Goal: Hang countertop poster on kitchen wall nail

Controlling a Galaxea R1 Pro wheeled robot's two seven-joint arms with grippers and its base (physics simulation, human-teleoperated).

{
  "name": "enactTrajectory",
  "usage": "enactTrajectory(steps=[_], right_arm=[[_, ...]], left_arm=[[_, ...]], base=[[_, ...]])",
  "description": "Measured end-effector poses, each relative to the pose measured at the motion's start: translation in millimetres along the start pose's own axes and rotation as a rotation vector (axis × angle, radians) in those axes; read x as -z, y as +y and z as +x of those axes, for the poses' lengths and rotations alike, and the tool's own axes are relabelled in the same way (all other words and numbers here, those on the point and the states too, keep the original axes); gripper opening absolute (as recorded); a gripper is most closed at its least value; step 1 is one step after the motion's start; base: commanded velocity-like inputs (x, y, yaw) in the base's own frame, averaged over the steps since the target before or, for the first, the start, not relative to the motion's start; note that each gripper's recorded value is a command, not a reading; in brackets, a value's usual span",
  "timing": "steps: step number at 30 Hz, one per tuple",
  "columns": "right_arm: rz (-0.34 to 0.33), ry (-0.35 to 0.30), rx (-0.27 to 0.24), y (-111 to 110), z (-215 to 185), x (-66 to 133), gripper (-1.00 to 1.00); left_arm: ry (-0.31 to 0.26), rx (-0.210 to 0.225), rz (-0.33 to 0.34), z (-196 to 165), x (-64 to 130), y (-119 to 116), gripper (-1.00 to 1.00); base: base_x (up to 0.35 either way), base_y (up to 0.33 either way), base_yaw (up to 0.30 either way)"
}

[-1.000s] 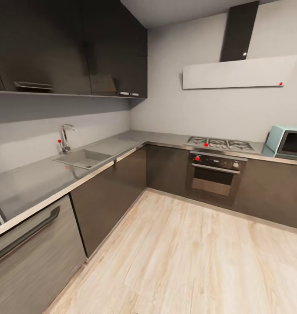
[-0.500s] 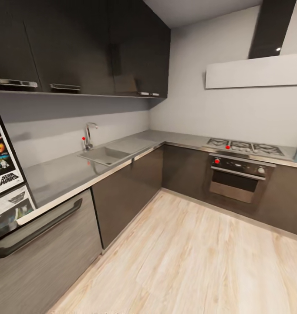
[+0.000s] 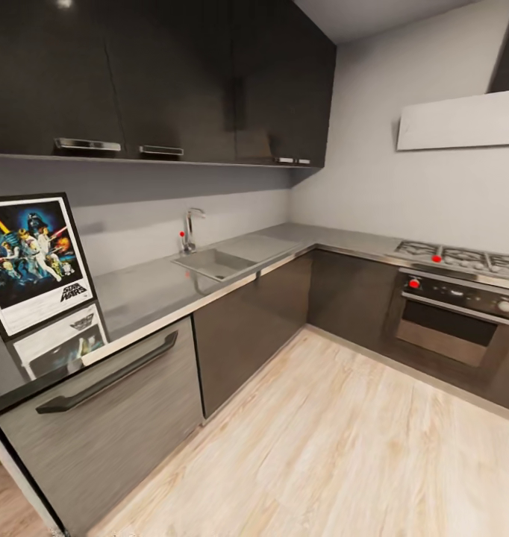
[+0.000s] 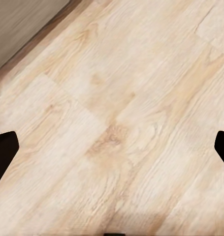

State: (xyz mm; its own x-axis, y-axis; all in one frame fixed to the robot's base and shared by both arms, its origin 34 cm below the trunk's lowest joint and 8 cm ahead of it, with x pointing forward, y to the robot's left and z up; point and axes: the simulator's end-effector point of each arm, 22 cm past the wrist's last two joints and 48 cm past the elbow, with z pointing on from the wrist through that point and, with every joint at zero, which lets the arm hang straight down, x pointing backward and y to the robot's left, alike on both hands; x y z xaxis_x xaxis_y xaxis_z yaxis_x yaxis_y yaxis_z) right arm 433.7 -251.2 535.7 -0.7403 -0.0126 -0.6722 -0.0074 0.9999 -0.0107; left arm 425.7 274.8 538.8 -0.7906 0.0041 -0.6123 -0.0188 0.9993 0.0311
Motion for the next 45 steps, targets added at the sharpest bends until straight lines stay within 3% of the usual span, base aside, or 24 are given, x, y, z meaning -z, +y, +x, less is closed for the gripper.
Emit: enactTrajectory(steps=[26, 36, 45], right_arm=[[0.002, 0.000, 0.001, 0, 0, 0.0, 1.00], [0.074, 0.001, 0.001, -16, 0, 0.6, 1.00], [0.084, 0.035, 0.003, -19, 16, 2.4, 1.00]], left_arm=[[0.001, 0.000, -0.001, 0, 0.0, 0, 1.00], [0.001, 0.000, -0.001, 0, 0.0, 0, 1.00], [0.002, 0.000, 0.001, 1, -0.1, -1, 1.00]], base=[[0.000, 0.000, 0.289], [0.000, 0.000, 0.289], [0.000, -0.085, 0.229]])
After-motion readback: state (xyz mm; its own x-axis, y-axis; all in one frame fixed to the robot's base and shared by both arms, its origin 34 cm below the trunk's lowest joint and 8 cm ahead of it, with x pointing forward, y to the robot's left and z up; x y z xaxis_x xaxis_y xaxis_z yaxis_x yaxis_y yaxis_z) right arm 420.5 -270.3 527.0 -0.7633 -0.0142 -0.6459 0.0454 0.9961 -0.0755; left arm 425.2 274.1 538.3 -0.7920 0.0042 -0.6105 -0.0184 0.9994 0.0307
